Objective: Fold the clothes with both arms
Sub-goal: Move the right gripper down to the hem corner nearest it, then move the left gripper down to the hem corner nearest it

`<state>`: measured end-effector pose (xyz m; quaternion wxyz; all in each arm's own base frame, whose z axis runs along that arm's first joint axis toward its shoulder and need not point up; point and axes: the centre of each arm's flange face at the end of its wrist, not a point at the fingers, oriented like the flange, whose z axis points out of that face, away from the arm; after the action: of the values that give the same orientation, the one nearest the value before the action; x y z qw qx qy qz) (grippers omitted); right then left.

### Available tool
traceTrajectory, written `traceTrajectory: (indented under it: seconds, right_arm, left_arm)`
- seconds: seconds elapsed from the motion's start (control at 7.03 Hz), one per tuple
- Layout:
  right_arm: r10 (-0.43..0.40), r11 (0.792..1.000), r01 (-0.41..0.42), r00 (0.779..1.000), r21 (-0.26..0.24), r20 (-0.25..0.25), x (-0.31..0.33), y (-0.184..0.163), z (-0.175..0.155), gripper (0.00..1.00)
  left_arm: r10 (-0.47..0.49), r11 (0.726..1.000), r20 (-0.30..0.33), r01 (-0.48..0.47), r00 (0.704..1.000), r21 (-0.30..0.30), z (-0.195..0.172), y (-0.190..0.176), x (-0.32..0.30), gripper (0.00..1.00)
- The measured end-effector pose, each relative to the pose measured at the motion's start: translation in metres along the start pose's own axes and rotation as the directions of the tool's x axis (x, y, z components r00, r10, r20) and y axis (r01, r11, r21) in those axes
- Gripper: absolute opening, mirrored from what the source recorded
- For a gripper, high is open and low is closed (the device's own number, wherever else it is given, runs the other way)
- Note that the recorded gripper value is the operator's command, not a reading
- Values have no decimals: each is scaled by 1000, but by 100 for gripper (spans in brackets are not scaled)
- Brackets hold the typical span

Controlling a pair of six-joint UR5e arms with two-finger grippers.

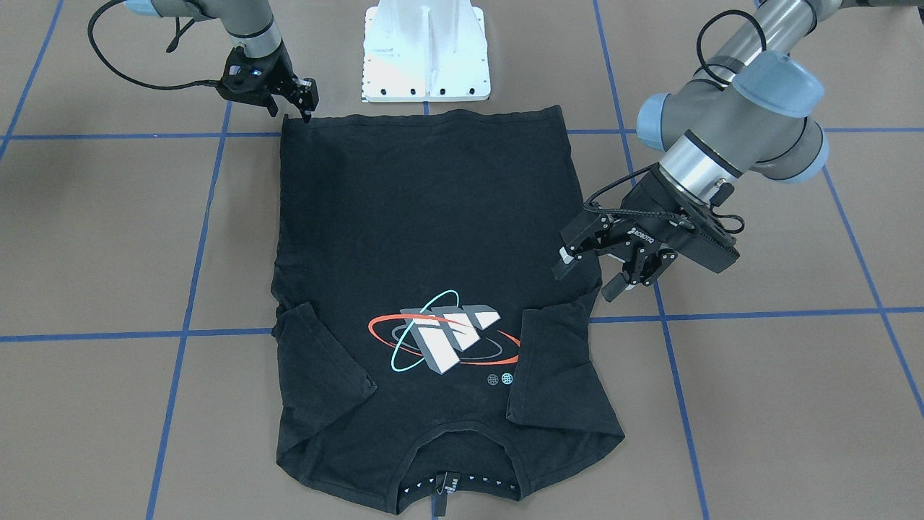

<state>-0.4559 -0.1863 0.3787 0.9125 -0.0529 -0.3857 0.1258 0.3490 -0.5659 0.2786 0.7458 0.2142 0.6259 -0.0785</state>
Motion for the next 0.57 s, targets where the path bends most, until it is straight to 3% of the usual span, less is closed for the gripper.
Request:
traceTrajectory:
  seconds: [0.28,0.57]
  right_arm:
    - [4,1000,-4,1000,5,-10,2,-3,2,47]
    - [6,1000,-6,1000,14,-18,4,-4,3,17]
  left_arm:
    - [-2,1000,7,2,1000,1,0,2,-5,99]
    - [-5,1000,16,4,1000,12,0,2,-9,99]
